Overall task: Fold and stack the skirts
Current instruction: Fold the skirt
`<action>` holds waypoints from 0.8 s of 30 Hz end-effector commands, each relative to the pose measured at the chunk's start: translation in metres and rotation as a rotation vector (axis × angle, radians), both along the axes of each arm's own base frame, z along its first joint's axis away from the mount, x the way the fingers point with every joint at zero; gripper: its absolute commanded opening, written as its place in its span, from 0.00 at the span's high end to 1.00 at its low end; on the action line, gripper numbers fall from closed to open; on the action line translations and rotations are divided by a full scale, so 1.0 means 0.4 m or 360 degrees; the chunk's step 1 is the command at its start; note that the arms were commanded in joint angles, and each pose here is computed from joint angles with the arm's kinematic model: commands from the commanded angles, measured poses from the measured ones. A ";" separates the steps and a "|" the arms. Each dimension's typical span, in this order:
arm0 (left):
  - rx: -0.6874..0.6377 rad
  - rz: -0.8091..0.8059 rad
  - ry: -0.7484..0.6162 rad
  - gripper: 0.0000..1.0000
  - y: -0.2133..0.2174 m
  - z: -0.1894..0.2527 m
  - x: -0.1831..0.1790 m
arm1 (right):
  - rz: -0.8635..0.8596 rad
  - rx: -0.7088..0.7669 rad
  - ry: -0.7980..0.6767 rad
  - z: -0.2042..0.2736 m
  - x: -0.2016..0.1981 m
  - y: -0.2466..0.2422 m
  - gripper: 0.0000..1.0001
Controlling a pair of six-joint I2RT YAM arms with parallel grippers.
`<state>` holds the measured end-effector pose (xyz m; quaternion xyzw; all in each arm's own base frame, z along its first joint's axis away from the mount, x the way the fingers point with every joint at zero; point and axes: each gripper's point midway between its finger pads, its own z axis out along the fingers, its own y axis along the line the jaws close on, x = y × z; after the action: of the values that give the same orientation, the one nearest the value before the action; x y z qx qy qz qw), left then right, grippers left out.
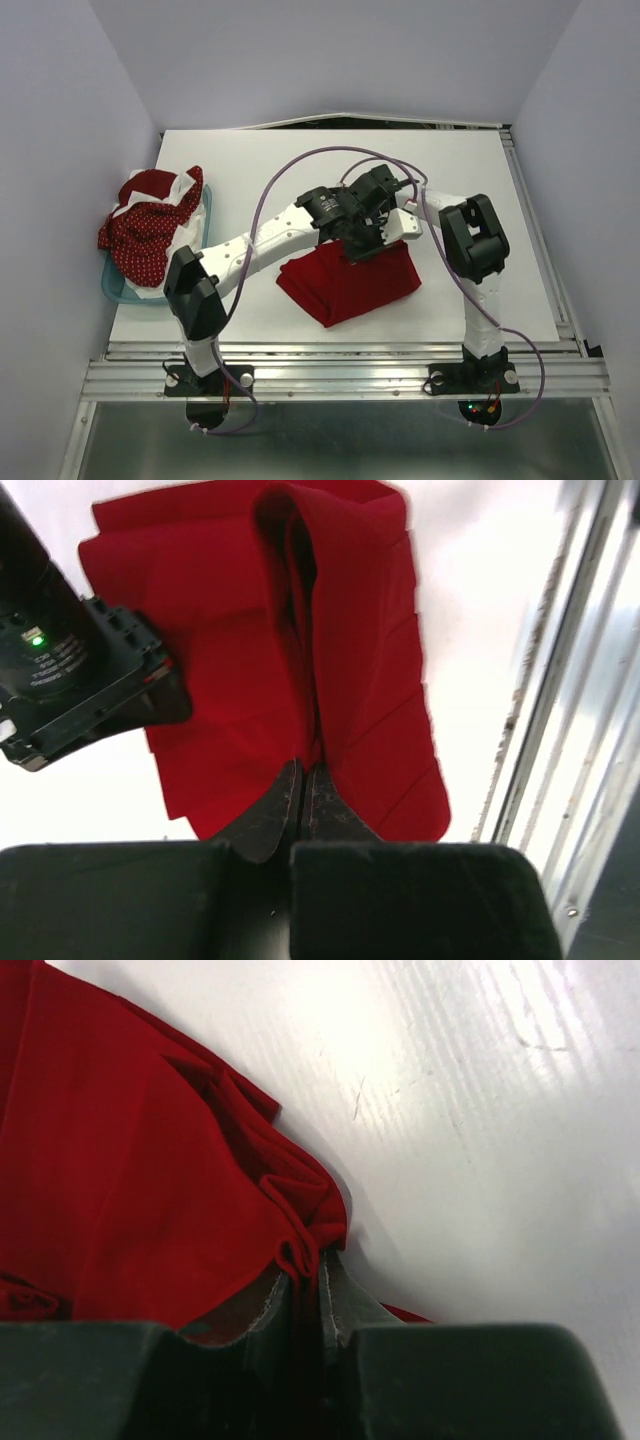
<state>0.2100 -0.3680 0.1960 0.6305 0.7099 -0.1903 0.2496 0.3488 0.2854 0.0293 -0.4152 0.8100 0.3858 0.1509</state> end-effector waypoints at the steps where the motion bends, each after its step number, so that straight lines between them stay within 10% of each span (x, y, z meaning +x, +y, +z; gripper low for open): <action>1: 0.0038 -0.0037 -0.0061 1.00 0.015 0.000 0.056 | 0.0050 0.0045 -0.0032 0.034 -0.033 0.013 0.83; 24: 0.0018 0.0329 -0.0400 1.00 0.120 -0.188 0.263 | 0.0084 0.0108 0.0031 0.042 -0.059 0.021 0.89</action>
<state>0.2868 -0.3134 0.0856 0.5888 0.7583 -0.1061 0.2590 0.3332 0.2855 0.0312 -0.4155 0.8041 0.4007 0.1424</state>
